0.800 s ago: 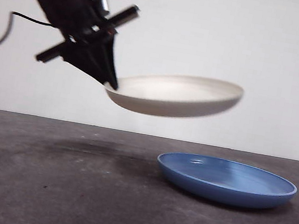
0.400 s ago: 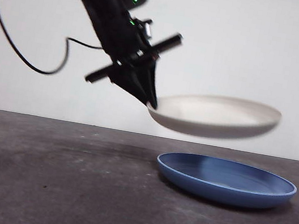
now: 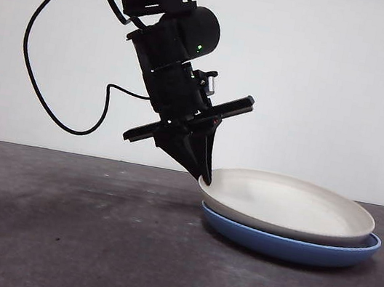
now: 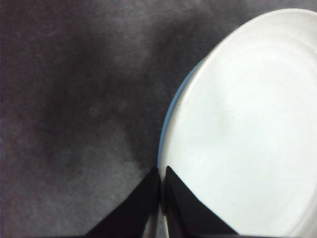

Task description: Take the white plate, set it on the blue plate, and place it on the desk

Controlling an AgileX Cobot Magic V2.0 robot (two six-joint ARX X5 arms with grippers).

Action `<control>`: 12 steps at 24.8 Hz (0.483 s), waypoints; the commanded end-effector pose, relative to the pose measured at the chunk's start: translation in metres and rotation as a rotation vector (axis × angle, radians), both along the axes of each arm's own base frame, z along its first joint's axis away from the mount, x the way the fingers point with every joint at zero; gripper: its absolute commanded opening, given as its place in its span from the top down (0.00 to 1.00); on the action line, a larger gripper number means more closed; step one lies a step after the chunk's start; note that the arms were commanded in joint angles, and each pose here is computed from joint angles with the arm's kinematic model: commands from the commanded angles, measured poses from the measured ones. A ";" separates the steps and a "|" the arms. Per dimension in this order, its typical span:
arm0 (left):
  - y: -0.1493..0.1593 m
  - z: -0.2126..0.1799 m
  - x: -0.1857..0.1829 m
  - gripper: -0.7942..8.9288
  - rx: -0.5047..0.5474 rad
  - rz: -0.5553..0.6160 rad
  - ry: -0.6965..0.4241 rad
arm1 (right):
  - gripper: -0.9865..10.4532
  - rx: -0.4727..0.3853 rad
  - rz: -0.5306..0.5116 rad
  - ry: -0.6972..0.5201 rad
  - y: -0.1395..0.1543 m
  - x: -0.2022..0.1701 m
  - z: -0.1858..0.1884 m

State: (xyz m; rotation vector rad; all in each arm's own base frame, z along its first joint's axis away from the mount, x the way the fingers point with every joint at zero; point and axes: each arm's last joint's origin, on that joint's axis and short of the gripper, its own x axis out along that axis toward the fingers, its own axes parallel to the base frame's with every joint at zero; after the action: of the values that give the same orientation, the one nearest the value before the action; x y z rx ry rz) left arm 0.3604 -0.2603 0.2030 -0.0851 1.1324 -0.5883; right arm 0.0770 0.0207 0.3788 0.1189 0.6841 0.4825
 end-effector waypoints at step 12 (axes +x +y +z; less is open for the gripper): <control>-0.023 -0.004 -0.004 0.74 -0.003 -0.073 -0.045 | 0.52 0.004 -0.002 -0.010 0.000 -0.002 0.005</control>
State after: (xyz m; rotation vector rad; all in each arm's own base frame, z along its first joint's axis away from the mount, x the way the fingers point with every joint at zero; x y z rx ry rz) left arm 0.3528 -0.2749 0.2025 -0.0459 1.1077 -0.6335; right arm 0.0766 0.0206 0.3783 0.1198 0.6913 0.4819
